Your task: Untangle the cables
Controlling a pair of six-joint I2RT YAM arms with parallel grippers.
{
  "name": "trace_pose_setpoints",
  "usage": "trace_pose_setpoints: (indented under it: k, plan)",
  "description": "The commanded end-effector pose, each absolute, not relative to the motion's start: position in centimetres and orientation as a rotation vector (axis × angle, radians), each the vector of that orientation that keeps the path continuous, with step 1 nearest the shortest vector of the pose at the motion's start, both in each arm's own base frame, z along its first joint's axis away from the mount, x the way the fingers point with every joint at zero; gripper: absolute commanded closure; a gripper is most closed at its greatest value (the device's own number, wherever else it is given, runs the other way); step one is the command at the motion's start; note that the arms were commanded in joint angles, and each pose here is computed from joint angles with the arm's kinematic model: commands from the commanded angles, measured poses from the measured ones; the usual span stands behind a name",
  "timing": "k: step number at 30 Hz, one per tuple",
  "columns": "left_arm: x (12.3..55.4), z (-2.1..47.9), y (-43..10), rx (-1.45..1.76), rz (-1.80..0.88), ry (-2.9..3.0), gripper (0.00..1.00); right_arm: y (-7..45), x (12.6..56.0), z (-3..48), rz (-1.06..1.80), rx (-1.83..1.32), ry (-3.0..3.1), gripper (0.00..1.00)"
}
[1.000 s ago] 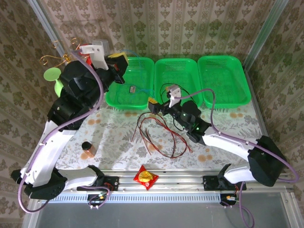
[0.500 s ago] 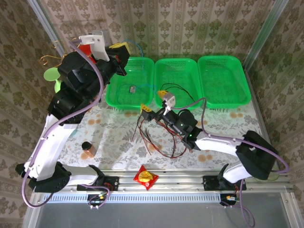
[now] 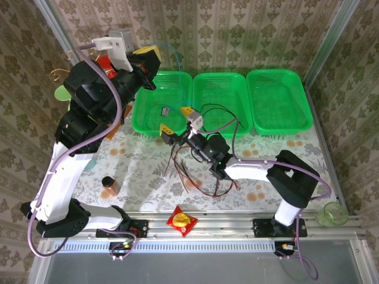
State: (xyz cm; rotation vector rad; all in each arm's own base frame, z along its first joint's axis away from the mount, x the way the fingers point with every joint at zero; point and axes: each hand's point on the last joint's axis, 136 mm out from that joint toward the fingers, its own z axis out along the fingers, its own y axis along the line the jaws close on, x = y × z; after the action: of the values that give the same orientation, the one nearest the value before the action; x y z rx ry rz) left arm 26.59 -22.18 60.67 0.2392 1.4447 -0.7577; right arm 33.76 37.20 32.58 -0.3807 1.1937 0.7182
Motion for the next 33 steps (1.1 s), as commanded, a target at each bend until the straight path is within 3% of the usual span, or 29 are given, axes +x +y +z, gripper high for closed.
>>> trace_pose_setpoints:
  k: [1,5,13,16,27,33]
  plan:
    - [25.8,61.5,-21.9,0.256,-0.756,1.424,1.00,37.6,34.7,34.7,0.701,-0.327,1.125,0.06]
    - [25.8,61.5,-21.8,0.254,-0.750,1.425,1.00,38.7,35.9,35.5,0.717,-0.311,1.105,0.19]
    - [25.6,61.3,-20.7,0.241,-0.697,1.425,1.00,38.4,35.7,35.4,0.745,-0.325,1.123,0.84]
    - [25.9,60.7,-20.1,0.238,-0.660,1.437,1.00,37.6,34.8,35.2,0.756,-0.334,1.138,0.99]
    - [30.1,55.4,-16.0,0.119,-0.572,1.532,1.00,34.7,29.1,34.0,0.828,-0.496,1.300,1.00]
    - [33.5,49.7,-14.0,0.013,-0.597,1.636,1.00,33.2,25.2,34.7,0.931,-0.560,1.349,1.00]
